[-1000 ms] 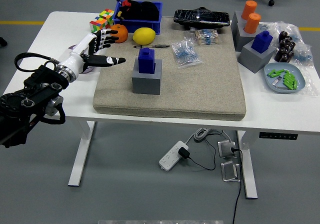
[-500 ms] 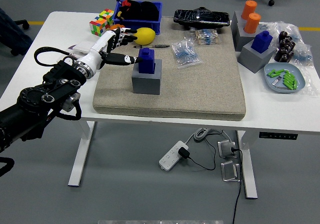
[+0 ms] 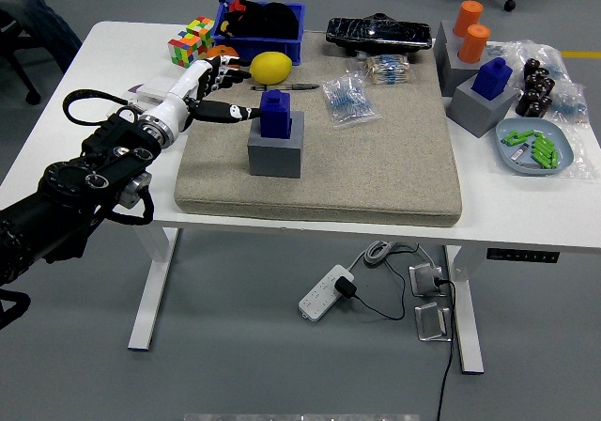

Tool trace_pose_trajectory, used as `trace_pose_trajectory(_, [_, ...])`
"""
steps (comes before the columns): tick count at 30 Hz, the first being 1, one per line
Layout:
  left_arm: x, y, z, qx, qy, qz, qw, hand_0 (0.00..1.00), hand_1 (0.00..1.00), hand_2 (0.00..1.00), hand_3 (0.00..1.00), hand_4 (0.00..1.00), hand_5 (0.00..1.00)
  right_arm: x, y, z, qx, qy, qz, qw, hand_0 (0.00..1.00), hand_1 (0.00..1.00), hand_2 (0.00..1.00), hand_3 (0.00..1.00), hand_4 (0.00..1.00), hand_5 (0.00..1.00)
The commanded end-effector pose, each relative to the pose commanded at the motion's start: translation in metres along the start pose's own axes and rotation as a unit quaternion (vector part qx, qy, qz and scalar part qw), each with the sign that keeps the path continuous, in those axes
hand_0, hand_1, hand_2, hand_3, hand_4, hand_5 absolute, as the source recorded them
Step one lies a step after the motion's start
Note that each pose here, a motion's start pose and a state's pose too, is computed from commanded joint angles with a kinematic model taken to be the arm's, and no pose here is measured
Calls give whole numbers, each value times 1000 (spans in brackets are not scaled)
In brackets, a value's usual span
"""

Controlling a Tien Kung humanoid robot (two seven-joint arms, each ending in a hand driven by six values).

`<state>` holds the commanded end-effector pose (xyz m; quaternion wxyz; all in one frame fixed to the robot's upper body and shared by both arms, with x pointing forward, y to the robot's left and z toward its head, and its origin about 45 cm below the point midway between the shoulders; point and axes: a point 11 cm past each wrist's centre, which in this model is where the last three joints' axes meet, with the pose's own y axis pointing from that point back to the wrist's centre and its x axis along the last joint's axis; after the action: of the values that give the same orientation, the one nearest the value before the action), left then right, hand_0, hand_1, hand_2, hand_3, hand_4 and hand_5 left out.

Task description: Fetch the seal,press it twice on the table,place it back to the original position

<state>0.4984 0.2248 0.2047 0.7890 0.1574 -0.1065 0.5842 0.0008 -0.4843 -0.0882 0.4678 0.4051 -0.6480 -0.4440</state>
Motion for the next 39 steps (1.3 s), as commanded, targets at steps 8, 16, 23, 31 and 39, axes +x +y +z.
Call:
trace_pose_trajectory(8, [-11,-4,6,-5,6,-7,1000,833,797,732,759,998,2,0,0,-1,2,4,-1,1000,754,698,679,637,770,520])
trace_pose_trajectory(16, [-19,-6,7,-4,-2,-12,1000,828,794,731,759,998,2,1,0,-3,6,6,-1,1000,753,698,680,636,770,519])
trace_pose_trajectory(23, [-16,-7,4,3,-13,-4,1000,827,791,726,754,998,2,1,0,-2,6,7,-1,1000,753,698,680,636,771,518])
trace_pose_trajectory(31, [-13,-7,4,5,-20,1,1000,829,787,722,751,994,2,0,0,-3,6,10,-3,1000,753,698,680,636,773,517])
trace_pose_trajectory(39, [-15,-8,4,8,-32,2,999,825,791,729,751,986,2,0,0,-4,7,9,-3,1000,753,698,680,636,775,516])
